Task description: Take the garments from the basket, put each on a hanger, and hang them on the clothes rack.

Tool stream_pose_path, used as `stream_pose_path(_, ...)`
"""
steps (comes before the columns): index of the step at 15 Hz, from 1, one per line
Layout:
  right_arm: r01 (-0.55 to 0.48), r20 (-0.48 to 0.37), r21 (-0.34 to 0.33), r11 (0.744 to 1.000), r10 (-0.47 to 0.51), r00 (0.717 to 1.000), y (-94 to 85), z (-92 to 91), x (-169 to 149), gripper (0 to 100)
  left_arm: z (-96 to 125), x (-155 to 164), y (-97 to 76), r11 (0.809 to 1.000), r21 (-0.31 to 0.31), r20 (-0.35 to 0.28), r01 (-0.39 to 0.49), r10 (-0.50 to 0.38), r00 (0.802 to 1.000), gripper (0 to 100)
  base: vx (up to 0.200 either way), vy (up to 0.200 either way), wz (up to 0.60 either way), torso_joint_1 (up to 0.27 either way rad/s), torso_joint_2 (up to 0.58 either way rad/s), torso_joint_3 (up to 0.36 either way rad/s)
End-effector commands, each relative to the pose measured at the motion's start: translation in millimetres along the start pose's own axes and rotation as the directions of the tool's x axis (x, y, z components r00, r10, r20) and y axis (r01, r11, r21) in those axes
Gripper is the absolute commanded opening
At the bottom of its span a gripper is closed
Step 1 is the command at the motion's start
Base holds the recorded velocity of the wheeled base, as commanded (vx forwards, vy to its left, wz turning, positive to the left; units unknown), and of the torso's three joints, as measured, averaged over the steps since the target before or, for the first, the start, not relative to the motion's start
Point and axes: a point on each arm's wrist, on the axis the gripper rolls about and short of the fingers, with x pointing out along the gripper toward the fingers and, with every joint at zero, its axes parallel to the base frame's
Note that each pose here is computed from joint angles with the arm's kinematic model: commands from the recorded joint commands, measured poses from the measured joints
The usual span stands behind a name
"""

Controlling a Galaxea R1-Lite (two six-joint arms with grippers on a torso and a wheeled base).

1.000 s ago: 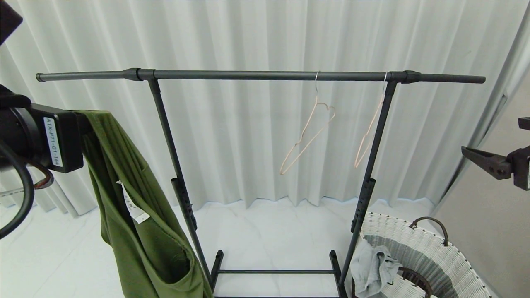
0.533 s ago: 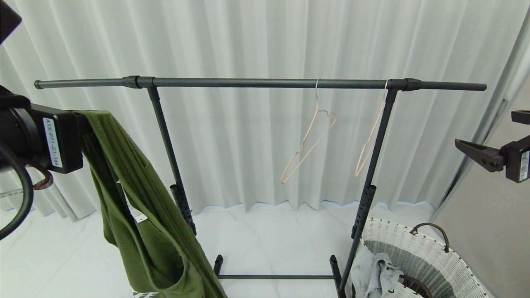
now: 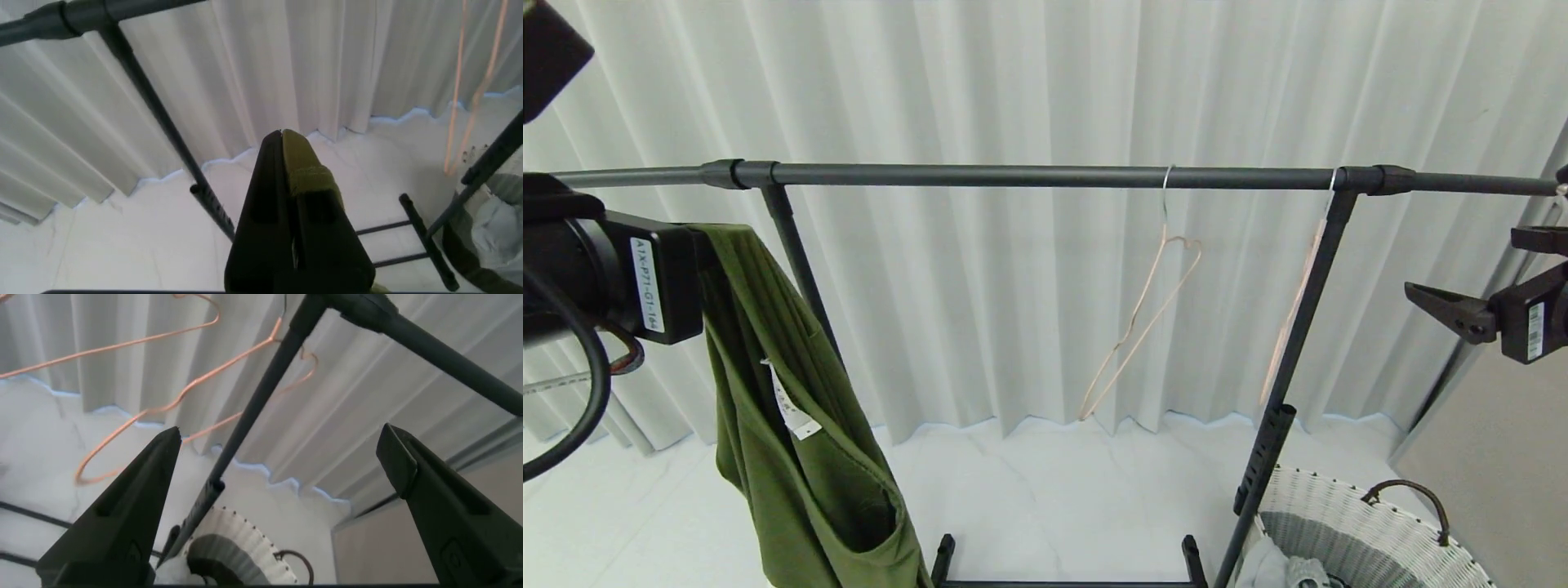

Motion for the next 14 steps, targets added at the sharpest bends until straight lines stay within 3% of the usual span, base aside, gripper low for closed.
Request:
stream_pose_path(1,-0.010,-0.017,-0.003,1.000,0.010,1.000,2.0,-2.2,5.7,100,-0.5,2.3,-0.9,1.000,0.003,-0.007,0.001,-0.001,1.000,0,0.200,0.000,0.00,-0.002,0.00,0.002)
stream_pose_path(5,-0.057,-0.035,-0.007,0.998,0.057,0.998,6.8,-5.7,14.0,100,-22.9,5.9,2.7,0.999,0.005,-0.070,-0.038,0.039,0.997,0,0.050,0.000,0.00,0.002,0.00,0.001)
stream_pose_path(8,-0.083,-0.086,0.041,0.996,0.087,0.993,14.8,-12.2,33.1,100,-34.6,8.7,6.2,0.997,-0.006,-0.036,-0.078,0.078,0.996,0,0.000,0.000,0.00,0.000,0.00,0.000)
stream_pose_path(14,-0.120,-0.190,0.146,0.982,0.147,0.971,36.8,-27.0,71.2,100,-37.5,1.2,8.5,0.996,-0.010,-0.022,-0.090,0.090,0.996,0,0.000,0.000,0.00,0.000,0.00,0.000)
